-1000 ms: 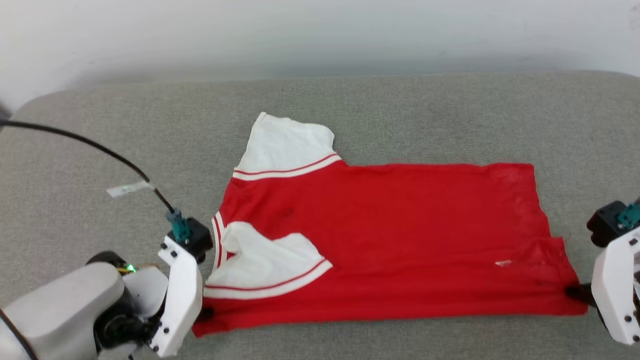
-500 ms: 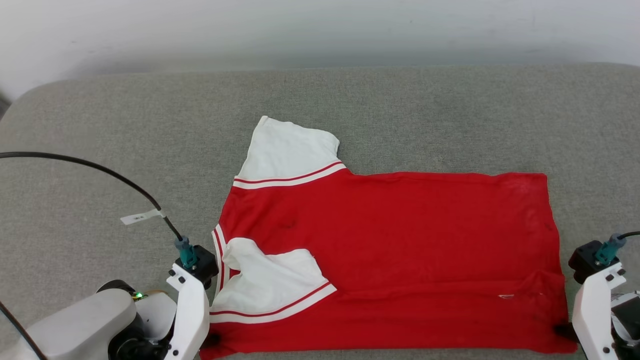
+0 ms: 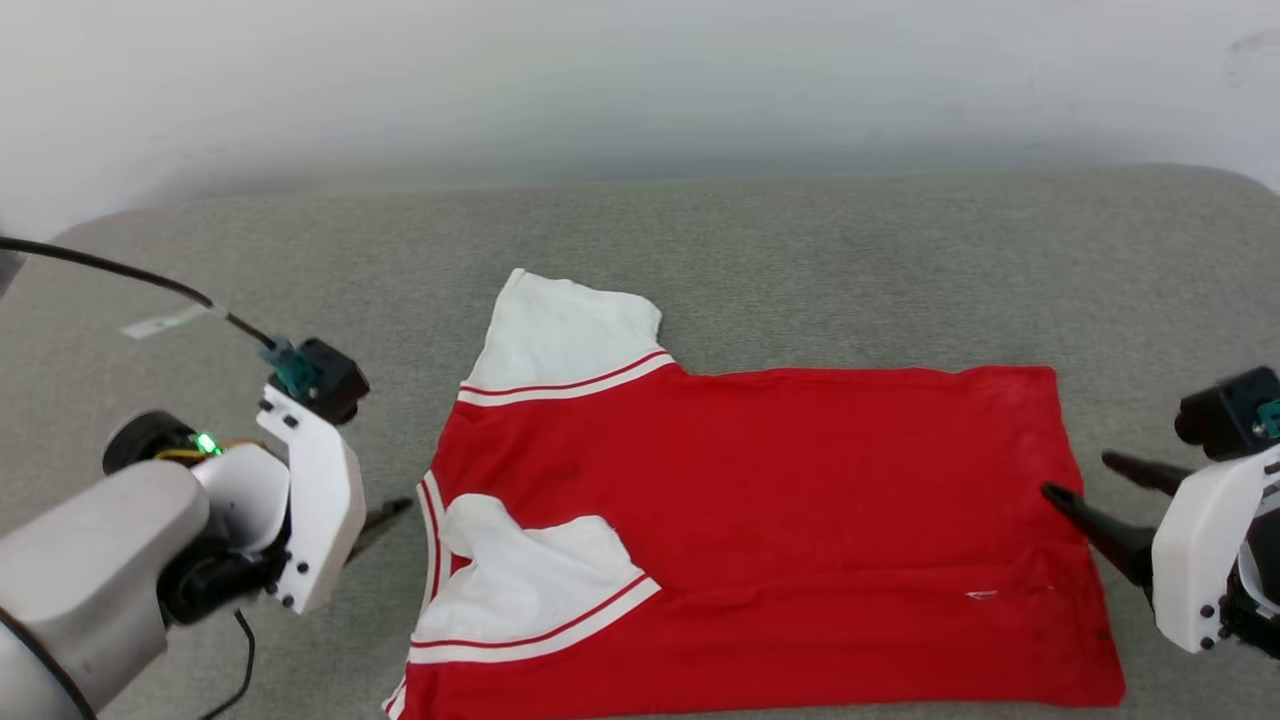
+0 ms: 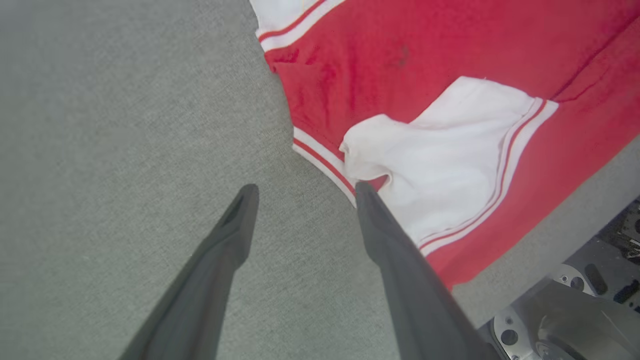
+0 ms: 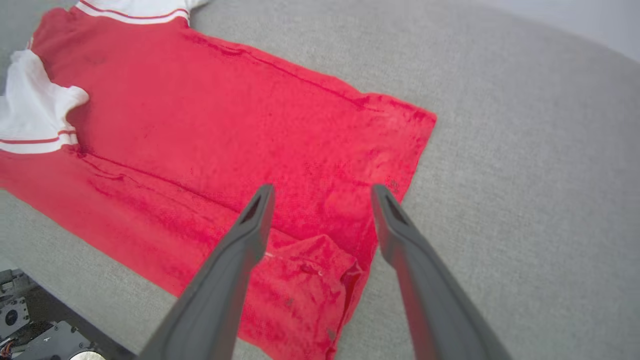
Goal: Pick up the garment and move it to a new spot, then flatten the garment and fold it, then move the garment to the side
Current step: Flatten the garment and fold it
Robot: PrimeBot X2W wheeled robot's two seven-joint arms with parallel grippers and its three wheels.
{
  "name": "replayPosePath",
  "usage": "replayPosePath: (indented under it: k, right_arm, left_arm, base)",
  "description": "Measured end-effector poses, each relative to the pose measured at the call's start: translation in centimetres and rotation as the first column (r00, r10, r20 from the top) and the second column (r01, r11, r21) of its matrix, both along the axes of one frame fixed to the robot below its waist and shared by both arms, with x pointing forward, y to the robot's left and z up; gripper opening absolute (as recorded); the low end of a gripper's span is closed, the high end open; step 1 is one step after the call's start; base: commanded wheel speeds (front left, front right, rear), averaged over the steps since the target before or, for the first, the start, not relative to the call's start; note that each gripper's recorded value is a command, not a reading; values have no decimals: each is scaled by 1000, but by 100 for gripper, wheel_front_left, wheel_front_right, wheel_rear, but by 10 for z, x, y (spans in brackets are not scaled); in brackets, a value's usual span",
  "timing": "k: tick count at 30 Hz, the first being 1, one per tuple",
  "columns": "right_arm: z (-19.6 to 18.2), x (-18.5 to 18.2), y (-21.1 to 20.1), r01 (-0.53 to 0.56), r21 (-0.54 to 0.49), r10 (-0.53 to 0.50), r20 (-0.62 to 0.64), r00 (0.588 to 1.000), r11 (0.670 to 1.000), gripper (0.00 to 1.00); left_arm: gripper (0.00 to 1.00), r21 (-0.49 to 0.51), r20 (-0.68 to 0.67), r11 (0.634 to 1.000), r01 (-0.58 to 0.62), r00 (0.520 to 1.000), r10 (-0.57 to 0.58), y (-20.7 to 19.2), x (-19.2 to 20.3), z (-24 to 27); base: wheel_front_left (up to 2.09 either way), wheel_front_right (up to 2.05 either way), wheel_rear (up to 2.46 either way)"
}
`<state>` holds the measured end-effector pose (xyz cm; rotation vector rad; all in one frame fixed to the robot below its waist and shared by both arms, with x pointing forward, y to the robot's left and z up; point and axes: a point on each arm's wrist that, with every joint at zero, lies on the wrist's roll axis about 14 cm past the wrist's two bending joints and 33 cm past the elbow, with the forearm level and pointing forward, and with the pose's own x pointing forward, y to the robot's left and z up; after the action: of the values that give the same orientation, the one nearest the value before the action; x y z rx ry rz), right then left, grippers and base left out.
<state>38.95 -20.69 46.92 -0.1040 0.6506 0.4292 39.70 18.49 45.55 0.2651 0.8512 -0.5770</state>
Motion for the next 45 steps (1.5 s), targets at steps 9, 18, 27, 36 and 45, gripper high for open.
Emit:
replayPosePath:
  k: [9, 18, 27, 36, 45]
  right_arm:
    - [74, 23, -9, 82, 129, -131, 441, 888, 988, 100]
    - [79, 21, -21, 196, 217, -291, 623, 726, 956, 100]
    - [35, 25, -9, 235, 214, -317, 593, 740, 948, 100]
    - [1, 39, -3, 223, 164, -277, 540, 795, 961, 100]
    - [-18, 44, -8, 234, 127, -266, 511, 817, 964, 100]
  left_arm:
    - [100, -46, 230, 999, -4, 973, 14, -20, 78, 51]
    - [100, -62, 237, 998, -20, 971, 34, -35, 144, 55]
    - [100, -23, 18, 996, -88, 996, 89, -38, 188, 9]
    - [100, 50, -238, 992, -115, 963, 123, -47, 205, -45]
    - [100, 112, -333, 991, -74, 937, 107, -53, 207, -85]
  base:
    - [0, 0, 0]
    - [0, 0, 0]
    - [0, 0, 0]
    - [0, 0, 0]
    - [0, 0, 0]
